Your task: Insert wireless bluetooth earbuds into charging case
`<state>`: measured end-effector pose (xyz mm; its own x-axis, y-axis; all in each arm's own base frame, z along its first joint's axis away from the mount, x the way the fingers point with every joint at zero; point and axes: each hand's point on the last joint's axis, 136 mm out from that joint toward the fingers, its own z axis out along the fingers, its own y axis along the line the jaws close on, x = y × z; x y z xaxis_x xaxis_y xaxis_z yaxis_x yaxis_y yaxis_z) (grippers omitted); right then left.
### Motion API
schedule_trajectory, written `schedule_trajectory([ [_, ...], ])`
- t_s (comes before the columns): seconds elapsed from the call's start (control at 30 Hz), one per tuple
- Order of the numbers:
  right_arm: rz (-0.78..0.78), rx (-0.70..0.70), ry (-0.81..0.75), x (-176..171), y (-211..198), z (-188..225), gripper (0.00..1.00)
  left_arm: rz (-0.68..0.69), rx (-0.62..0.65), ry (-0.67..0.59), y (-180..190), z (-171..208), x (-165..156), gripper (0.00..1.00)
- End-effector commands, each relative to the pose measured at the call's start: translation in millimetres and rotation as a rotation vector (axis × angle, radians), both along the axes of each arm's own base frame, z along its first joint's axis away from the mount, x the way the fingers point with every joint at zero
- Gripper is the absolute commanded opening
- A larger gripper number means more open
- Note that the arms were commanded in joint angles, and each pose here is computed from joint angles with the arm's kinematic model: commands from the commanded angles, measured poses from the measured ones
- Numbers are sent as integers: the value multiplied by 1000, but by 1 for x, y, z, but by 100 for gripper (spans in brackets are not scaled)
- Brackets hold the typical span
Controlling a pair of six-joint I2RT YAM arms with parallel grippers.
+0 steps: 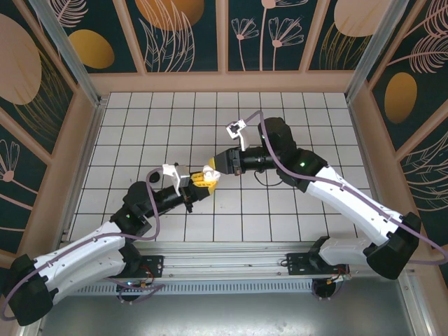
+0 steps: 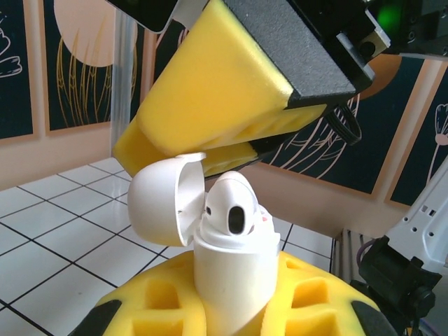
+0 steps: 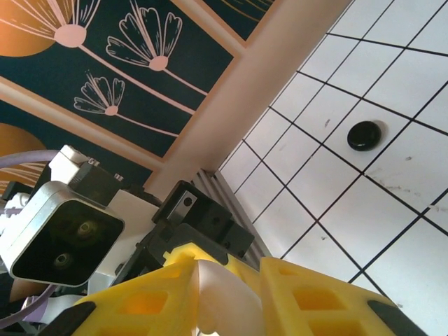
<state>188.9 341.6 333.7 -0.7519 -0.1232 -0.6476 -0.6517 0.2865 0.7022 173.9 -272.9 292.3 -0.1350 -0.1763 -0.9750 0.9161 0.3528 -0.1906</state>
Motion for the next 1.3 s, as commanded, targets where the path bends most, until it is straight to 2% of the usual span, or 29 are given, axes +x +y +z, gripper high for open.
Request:
schedule_trajectory([
  [0.0, 136, 48, -7, -33, -4, 8, 26, 57, -90, -36, 10, 27, 5, 0],
  [0.3, 232, 86, -51, -72, -18, 18, 23, 102, -109, -7, 18, 27, 8, 0],
  [0.57, 12, 33, -131, -38, -33, 20, 25, 106, -112, 15, 18, 26, 11, 0],
  [0.83, -245, -91, -102, 6, -54, -10, 25, 199, -13, 223, 15, 6, 36, 0],
  [0.97, -341, -125, -52, 22, -64, -32, 26, 304, 20, 399, 26, -21, 66, 0],
  [1.07, -385, -156, -18, 30, -66, -51, 29, 327, 8, 516, 36, -41, 85, 0],
  [1.27, -444, -239, 45, 39, -72, -89, 33, 326, 81, 665, 35, -91, 105, 0],
])
